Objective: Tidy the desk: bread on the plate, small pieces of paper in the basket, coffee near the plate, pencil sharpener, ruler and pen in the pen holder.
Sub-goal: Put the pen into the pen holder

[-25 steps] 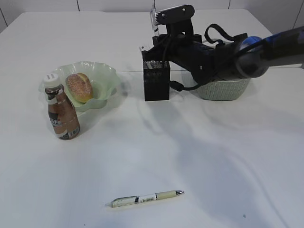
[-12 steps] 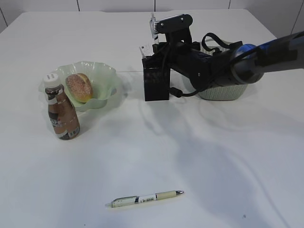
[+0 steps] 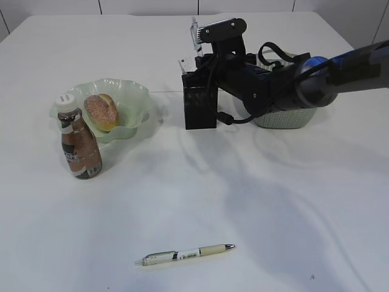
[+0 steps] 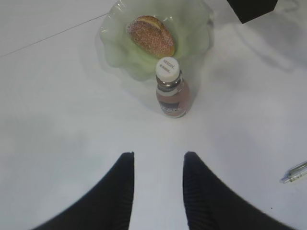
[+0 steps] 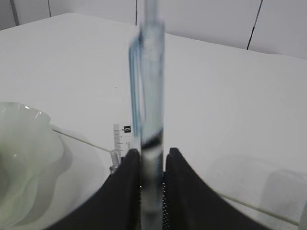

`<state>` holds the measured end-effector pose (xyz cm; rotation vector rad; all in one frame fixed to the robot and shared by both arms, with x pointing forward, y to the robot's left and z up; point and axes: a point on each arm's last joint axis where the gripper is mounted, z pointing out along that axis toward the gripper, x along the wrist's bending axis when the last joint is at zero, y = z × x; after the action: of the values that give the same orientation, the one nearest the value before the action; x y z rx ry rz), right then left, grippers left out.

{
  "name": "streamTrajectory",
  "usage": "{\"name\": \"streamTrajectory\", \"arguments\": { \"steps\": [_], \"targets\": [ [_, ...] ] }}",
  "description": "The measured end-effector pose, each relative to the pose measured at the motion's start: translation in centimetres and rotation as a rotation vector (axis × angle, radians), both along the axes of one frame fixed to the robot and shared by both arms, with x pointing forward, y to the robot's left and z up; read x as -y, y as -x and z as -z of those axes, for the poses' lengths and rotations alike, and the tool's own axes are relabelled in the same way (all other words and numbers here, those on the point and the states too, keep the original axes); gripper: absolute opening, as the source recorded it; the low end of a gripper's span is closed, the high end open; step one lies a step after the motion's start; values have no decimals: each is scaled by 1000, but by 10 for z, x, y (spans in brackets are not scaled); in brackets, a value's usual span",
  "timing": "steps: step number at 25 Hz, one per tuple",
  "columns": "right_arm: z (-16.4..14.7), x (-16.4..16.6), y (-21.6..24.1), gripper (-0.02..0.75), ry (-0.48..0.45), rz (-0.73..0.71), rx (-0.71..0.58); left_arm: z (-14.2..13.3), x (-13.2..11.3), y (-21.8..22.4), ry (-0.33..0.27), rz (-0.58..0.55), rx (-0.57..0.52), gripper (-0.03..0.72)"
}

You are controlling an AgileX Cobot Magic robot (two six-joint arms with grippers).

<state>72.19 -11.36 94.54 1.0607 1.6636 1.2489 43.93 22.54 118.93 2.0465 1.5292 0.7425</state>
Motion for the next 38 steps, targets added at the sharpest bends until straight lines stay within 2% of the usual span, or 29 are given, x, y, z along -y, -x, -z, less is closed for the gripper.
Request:
{"name": "streamTrajectory", "arguments": {
  "steps": [15, 17, 22, 30, 32, 33, 38],
  "targets": [
    [0, 0, 0, 205, 0, 0, 0, 0, 0, 0, 1, 1, 3, 239],
    [2, 0, 0, 234, 8, -2, -25, 0, 0, 0, 1, 1, 3, 239],
    [-4, -2, 0, 249, 25, -12, -85, 0, 0, 0, 1, 1, 3, 239],
    [-66, -5, 5, 247, 118, -72, -383, 0, -3, 0, -35, -13, 6, 239],
    [-69, -5, 6, 247, 127, -75, -405, 0, -4, 0, -43, -17, -3, 239],
    [-78, -5, 13, 247, 170, -96, -527, 1, -4, 0, -46, -19, -7, 239],
    [-94, -6, 28, 247, 242, -133, -714, 3, -6, 3, -63, -31, -42, 240]
  ]
}}
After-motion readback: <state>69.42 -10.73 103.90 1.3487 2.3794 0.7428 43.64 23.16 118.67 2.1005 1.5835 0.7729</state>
